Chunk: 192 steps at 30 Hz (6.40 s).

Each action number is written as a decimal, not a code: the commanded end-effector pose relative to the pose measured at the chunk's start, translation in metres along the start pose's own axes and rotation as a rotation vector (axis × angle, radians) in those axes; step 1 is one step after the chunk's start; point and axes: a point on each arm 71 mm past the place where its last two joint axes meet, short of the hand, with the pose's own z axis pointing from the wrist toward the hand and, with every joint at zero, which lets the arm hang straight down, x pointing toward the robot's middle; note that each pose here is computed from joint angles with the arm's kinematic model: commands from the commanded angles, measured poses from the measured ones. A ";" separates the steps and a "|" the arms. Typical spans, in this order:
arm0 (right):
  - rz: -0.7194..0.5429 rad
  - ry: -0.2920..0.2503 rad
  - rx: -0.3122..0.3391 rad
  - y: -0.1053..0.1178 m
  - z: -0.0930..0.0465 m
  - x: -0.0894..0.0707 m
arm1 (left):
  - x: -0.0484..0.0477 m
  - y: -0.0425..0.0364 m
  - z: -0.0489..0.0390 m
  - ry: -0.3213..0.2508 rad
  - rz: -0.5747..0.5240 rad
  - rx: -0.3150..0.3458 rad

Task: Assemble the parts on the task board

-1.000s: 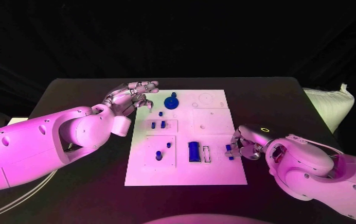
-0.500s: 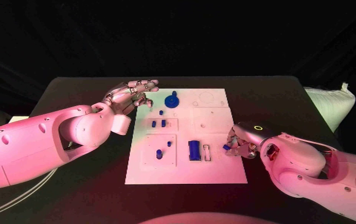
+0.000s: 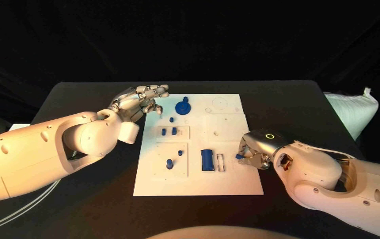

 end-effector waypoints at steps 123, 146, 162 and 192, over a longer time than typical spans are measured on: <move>0.615 0.006 0.030 0.020 0.000 0.003 | 0.0033 0.0003 -0.0006 0.033 0.007 -0.005; 1.397 -0.269 -0.064 -0.078 0.082 -0.050 | -0.0385 0.0136 0.0260 -0.164 -0.005 0.070; 1.450 -0.316 -0.052 -0.088 0.127 -0.050 | -0.0506 0.0234 0.0504 -0.258 0.032 0.095; 1.558 -0.505 -0.002 -0.018 0.086 -0.050 | 0.0132 0.0352 0.0161 -0.431 0.308 0.178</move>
